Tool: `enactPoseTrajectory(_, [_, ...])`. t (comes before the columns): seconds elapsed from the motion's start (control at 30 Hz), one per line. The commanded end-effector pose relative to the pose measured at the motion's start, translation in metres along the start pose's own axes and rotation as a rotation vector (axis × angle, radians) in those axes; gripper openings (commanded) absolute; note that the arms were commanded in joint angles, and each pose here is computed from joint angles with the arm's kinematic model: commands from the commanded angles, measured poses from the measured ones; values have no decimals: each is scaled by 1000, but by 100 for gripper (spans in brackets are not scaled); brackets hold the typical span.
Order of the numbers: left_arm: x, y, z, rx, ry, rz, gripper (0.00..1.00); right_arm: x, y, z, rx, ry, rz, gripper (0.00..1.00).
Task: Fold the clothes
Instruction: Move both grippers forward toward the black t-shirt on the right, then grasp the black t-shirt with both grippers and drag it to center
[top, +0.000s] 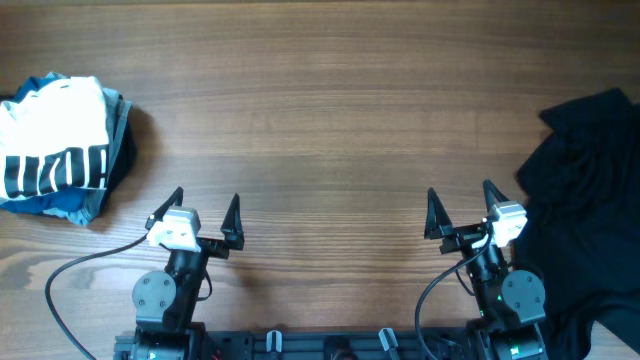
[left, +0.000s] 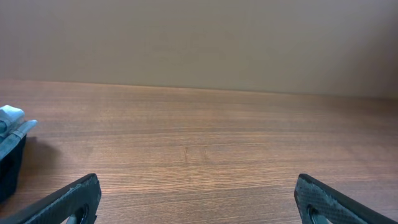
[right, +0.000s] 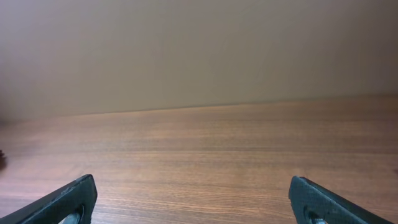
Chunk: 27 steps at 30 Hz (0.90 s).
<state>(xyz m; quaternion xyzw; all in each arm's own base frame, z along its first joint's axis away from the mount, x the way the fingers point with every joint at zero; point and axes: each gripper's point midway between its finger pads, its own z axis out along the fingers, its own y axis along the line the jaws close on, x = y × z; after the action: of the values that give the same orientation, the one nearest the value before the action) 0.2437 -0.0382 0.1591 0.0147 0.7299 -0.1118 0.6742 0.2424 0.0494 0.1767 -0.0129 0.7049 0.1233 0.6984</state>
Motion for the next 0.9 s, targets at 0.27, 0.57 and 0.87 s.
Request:
enactPoseTrajectory(0.27, [2,-4,0,23,7,-18,100,10,2,2,-17,43,32,100])
enactPoseTrajectory(0.57, [-66,-12,-12,28,-123,-5,100,-50,25,-4,-110,-30,30,100])
enactPoseTrajectory(0.87, [-126,-25,24,31,193,-41,100,-73,36,48,-49,418,123,100])
